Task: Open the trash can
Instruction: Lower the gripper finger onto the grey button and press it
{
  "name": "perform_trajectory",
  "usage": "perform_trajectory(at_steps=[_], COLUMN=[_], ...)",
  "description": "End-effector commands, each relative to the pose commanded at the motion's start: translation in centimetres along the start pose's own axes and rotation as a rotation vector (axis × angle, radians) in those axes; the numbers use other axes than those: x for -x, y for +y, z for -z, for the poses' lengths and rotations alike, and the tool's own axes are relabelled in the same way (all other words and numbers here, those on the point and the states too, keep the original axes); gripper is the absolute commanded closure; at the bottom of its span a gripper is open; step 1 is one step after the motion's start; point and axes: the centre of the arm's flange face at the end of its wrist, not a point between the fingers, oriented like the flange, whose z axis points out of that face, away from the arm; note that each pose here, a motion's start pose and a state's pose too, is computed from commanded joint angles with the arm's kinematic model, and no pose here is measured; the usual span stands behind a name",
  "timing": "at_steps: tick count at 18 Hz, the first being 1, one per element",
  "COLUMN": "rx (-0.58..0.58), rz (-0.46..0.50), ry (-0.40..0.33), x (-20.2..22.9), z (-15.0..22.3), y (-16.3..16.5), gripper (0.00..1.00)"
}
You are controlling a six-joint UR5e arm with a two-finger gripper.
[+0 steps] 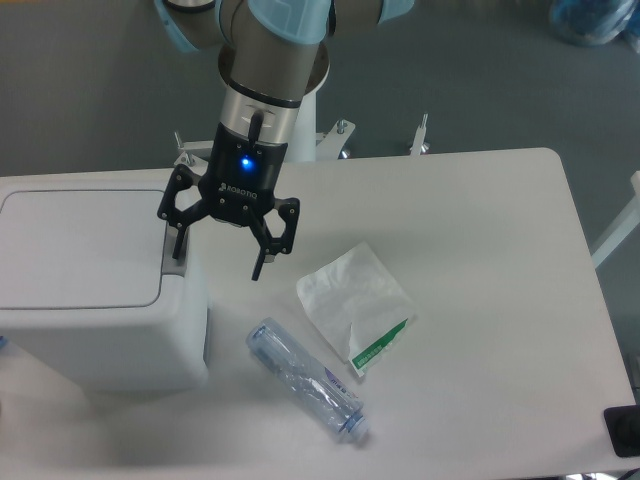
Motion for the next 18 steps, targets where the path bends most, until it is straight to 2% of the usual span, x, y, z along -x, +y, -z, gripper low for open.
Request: perform_trajectory(at_steps=[18], rx=[0.003], rz=[-0.002], ry=[-0.001], x=[0.14], z=[-0.19], y=[-0.01], gripper=[0.00])
